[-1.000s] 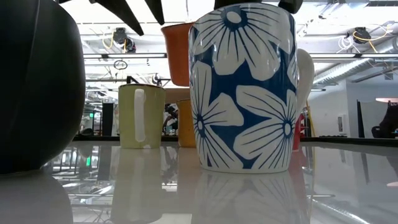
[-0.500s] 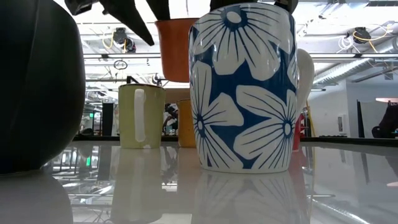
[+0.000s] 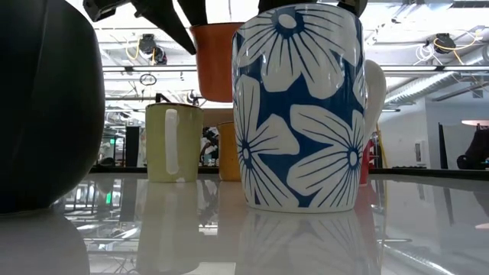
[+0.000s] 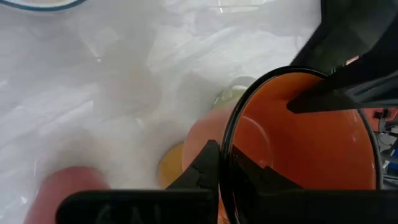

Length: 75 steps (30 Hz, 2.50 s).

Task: Place coffee mugs
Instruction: Put the orange mug on the shelf

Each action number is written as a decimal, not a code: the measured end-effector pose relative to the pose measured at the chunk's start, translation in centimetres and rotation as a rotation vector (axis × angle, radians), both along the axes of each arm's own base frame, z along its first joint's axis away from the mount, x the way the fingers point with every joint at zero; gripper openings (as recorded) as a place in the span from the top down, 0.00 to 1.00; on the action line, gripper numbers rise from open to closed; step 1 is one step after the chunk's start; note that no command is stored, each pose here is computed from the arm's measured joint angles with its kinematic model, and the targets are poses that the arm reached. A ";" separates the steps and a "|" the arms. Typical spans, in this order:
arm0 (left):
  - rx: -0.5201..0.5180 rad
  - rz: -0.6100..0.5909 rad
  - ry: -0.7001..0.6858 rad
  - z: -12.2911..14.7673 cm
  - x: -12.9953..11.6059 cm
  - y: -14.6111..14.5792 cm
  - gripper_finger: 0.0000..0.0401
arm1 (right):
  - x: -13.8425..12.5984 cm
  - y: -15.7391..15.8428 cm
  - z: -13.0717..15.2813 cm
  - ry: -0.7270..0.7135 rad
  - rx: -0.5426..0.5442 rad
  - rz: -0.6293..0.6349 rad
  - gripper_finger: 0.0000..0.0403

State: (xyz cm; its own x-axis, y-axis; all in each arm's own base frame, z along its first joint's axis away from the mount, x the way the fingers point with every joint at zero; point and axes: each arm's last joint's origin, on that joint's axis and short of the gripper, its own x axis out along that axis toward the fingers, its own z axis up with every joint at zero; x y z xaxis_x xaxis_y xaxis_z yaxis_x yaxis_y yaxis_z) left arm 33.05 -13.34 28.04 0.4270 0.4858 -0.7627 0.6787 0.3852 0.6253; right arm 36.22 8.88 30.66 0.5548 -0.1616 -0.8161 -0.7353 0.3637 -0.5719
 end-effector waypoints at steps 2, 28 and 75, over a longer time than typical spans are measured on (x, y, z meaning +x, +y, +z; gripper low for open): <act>0.006 -0.005 0.001 0.0 0.0 0.0 0.82 | 0.0 0.0 0.0 -0.002 0.001 0.000 0.99; 0.050 -0.044 0.062 0.6 -0.7 0.7 0.94 | -2.4 2.7 4.0 -0.202 0.216 -0.084 0.57; 0.103 0.694 -0.933 20.2 -4.4 31.0 0.94 | -14.9 -0.5 0.4 -0.816 0.587 -0.130 0.68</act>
State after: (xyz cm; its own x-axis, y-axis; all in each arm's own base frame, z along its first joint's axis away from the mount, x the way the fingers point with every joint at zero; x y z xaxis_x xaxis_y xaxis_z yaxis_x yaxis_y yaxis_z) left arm 28.67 17.68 48.26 0.4193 0.8764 -0.2369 -0.3973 0.4117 0.8201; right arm 21.37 8.35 31.08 0.9852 0.0443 -0.1658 -0.1347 0.7983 -0.5870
